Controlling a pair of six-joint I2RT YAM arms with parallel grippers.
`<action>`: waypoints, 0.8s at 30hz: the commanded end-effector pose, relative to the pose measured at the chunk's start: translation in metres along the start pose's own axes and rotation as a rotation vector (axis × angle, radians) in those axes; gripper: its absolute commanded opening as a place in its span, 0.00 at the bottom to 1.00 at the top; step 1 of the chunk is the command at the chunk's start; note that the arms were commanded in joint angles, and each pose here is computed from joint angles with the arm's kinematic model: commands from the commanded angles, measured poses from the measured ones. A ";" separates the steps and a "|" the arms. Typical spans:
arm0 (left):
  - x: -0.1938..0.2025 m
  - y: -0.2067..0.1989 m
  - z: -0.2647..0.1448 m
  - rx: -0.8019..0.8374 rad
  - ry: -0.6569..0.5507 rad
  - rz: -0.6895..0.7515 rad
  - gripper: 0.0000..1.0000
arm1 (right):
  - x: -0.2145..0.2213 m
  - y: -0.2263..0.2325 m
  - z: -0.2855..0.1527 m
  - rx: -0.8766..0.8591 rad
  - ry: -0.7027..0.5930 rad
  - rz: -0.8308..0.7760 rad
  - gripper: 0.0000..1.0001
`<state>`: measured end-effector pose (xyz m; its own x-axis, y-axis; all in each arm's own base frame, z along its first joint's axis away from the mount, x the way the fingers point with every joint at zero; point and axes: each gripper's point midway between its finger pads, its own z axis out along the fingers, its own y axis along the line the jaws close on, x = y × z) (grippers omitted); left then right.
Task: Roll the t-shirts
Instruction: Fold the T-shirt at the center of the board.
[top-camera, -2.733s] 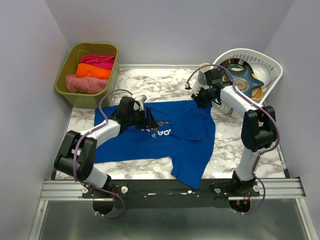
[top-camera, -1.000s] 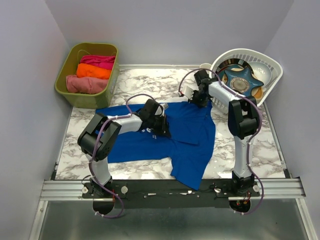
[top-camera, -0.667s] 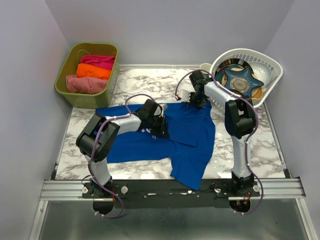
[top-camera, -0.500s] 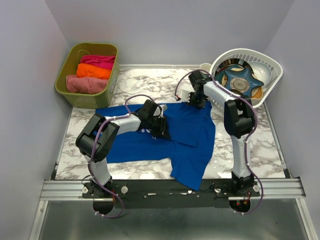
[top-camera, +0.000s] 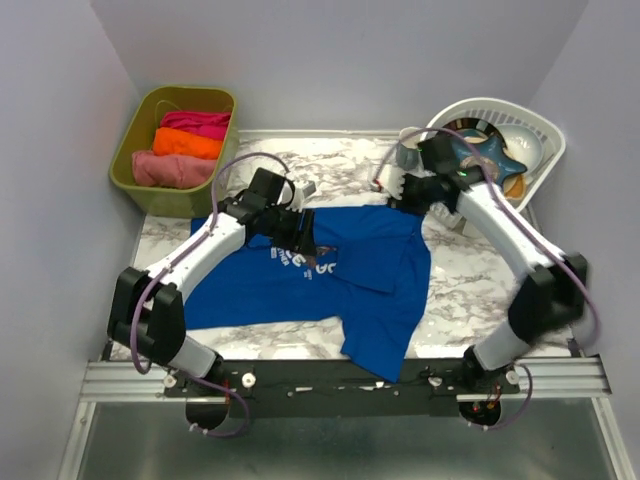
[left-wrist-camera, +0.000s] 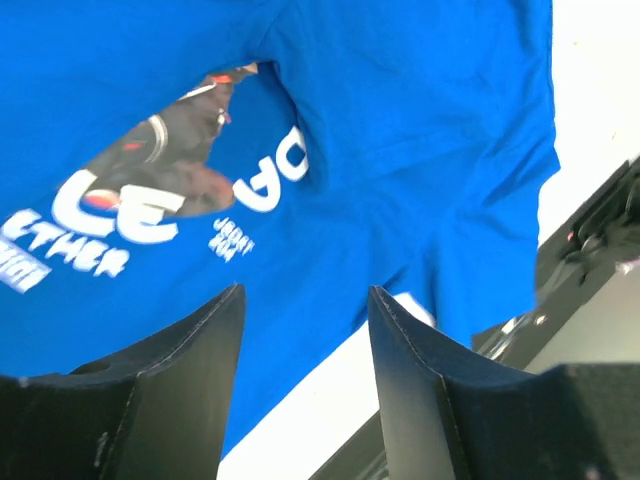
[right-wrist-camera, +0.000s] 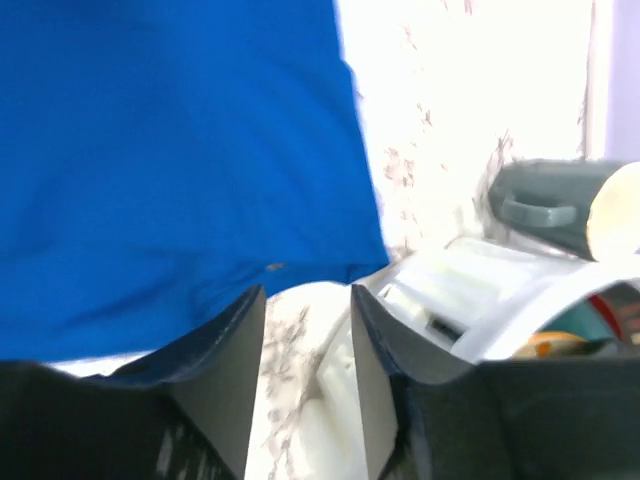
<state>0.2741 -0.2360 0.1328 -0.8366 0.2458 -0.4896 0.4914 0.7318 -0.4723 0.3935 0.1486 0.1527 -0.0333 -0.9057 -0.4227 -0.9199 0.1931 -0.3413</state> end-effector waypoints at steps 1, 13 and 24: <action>0.012 0.003 -0.042 -0.067 -0.059 0.200 0.63 | -0.016 0.121 -0.047 -0.164 -0.333 -0.230 0.52; 0.039 0.068 -0.072 -0.246 -0.062 0.241 0.66 | 0.008 0.339 -0.063 -0.630 -0.456 -0.686 0.51; 0.028 0.100 -0.109 -0.369 -0.174 0.169 0.66 | 0.036 0.404 -0.035 -0.810 -0.345 -0.922 0.43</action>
<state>0.2695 -0.1058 0.1399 -0.7074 0.3101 -0.6351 0.5079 0.8479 -0.1518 0.0081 0.1795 0.0468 0.6964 -0.4140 -0.5862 -0.5508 -0.8319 -0.0669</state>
